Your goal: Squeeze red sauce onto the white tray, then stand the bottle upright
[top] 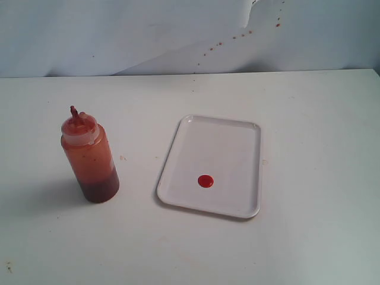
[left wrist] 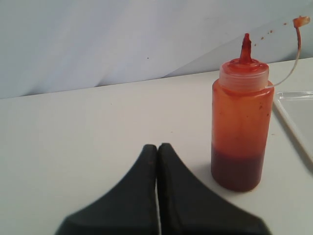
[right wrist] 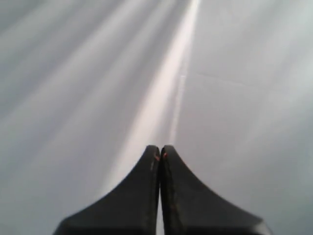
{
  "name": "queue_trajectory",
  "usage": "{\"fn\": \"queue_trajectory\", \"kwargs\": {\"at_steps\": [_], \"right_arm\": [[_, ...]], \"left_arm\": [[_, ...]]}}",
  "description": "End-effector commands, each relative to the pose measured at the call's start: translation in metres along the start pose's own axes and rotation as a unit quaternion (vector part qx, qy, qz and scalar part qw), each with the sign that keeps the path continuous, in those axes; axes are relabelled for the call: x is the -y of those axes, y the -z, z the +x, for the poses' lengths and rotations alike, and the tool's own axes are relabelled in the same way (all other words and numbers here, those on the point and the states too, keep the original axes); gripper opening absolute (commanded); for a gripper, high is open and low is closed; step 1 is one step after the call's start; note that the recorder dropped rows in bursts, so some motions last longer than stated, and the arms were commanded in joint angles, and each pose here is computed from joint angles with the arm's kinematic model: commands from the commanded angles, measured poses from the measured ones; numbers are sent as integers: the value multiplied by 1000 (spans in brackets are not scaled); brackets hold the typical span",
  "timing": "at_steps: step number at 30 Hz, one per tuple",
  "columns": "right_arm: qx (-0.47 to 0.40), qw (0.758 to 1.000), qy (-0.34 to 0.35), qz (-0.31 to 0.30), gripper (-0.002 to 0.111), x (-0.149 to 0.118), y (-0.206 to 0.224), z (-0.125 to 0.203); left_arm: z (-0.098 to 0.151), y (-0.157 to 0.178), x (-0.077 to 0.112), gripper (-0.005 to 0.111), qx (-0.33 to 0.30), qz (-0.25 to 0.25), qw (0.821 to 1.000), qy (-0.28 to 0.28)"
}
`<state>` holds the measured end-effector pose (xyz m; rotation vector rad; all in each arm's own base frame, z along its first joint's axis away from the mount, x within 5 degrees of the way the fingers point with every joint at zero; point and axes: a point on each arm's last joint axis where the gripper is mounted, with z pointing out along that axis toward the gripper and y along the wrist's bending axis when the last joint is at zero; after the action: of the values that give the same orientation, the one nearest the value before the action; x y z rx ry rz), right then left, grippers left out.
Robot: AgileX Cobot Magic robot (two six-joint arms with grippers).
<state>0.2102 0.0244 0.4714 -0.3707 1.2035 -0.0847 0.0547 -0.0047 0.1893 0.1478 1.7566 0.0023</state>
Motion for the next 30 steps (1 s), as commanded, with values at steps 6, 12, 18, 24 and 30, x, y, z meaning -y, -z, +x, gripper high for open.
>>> {"fn": "queue_trajectory", "kwargs": {"at_steps": [6,12,18,24,30], "right_arm": [[16,984,60,169,0,40,71,-47],[66,978,74,186,0,31,105,-76],[105,972,83,192,0,22,131,-95],[128,968,89,197,0,17,147,-105],[158,962,97,203,0,9,169,-117]], "left_arm": [[0,0,0,0,6,-2,1000,-2],[0,0,0,0,6,-2,1000,-2],[0,0,0,0,6,-2,1000,-2],[0,0,0,0,6,-2,1000,-2],[0,0,0,0,6,-2,1000,-2]]}}
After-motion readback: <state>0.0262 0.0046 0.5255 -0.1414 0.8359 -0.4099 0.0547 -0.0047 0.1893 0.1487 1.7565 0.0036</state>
